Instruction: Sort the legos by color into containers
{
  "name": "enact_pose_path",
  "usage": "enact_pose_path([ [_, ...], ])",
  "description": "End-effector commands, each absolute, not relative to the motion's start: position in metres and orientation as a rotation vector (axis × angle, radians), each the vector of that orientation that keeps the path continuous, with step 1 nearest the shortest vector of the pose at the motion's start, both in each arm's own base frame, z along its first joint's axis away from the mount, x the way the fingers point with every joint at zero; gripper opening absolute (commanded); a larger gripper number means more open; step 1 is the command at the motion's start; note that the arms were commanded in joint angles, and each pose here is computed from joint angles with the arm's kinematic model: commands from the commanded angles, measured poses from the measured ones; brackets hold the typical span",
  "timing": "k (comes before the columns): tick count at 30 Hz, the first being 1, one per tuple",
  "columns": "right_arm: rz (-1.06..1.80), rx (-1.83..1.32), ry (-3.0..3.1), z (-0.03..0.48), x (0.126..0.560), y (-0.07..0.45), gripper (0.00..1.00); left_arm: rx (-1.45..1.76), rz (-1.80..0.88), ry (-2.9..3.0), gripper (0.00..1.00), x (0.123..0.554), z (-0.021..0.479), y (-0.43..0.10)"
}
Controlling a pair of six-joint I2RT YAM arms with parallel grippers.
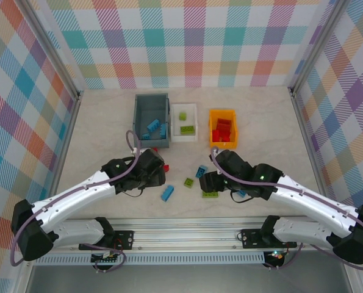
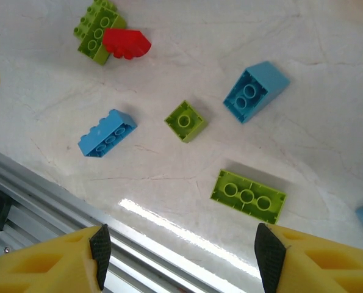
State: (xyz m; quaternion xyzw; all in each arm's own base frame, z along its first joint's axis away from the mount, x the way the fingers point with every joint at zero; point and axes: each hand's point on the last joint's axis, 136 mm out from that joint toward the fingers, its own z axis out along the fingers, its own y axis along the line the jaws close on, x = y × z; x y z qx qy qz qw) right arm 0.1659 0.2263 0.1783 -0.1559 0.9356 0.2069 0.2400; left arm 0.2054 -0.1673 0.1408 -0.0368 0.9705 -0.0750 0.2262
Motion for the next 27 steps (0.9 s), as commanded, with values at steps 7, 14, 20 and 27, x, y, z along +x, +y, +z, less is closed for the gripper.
enact_pose_path([
  [7,0.623,-0.397,2.547,0.184,0.178,0.259,0.66,0.016,-0.168,2.838,0.72,0.232,0.068,-0.161],
  [14,0.609,-0.392,2.568,0.176,0.178,0.263,0.66,0.043,-0.170,2.893,0.75,0.248,0.036,-0.159],
  [20,0.594,-0.389,2.563,0.176,0.179,0.261,0.67,0.053,-0.127,2.896,0.71,0.260,0.016,-0.157],
  [27,0.592,-0.389,2.565,0.176,0.179,0.261,0.67,0.083,-0.076,2.865,0.65,0.277,0.014,-0.156],
])
